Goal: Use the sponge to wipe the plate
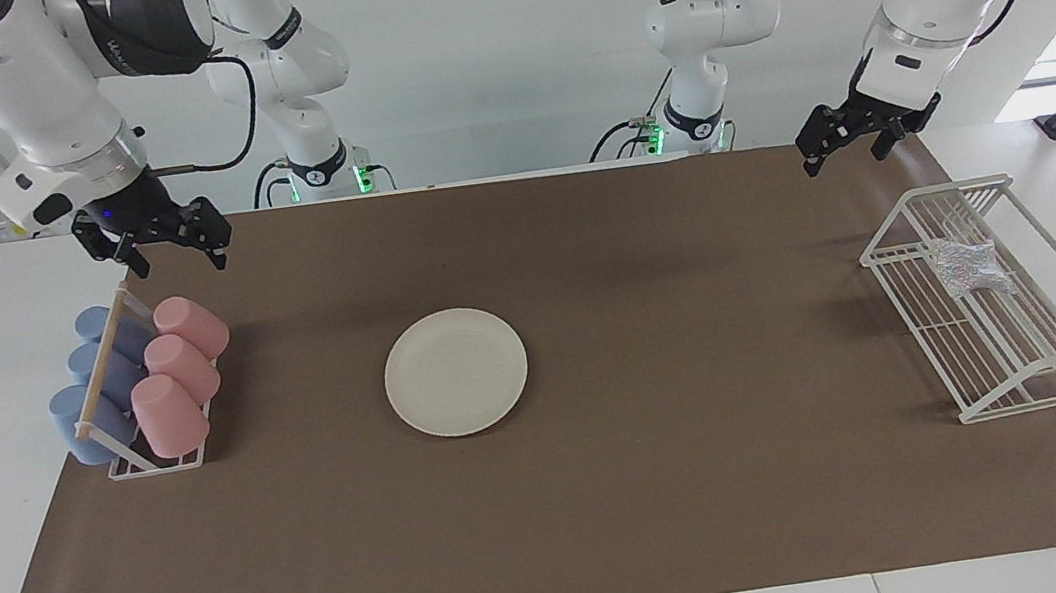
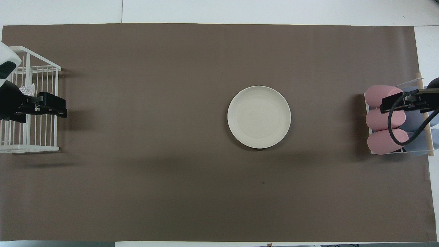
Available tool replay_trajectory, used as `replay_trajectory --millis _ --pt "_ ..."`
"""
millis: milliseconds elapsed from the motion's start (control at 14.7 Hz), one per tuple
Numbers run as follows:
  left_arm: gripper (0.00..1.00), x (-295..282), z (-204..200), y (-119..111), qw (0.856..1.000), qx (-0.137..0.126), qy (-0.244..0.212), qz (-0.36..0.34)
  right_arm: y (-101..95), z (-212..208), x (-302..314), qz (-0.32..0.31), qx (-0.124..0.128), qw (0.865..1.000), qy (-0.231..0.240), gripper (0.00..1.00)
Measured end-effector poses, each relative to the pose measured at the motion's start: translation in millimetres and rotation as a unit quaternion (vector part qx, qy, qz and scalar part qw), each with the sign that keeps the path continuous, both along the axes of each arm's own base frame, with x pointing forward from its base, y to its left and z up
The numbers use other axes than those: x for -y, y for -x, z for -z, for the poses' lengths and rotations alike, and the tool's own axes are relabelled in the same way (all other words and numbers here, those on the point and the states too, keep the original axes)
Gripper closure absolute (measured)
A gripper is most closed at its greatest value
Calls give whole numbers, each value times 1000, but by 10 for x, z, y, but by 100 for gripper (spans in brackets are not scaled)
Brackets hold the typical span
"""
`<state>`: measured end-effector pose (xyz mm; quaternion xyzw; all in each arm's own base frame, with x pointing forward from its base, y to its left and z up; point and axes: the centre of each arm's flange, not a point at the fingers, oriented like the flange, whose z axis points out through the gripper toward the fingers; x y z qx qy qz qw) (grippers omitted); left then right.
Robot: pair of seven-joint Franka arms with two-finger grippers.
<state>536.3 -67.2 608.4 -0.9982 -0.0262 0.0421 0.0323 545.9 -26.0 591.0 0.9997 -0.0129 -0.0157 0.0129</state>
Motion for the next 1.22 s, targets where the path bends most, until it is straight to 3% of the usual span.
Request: replay_trajectory --millis 340,679,815,1019,1223 --pt "0 -18 505 -235 991 -10 -128 31 0 0 0 0 0 1000 0 0" --pt "0 -5 1274 -647 959 -22 -269 91 0 0 0 15 0 1000 0 0" --pt "0 -134 1498 -735 939 -23 -322 115 0 0 0 35 1 999 1 0" --pt "0 -238 1782 -833 917 -34 -372 141 12 9 -3 71 -4 997 2 0" --pt "0 -347 2006 -894 910 -46 -387 143 15 11 6 99 -4 995 4 0"
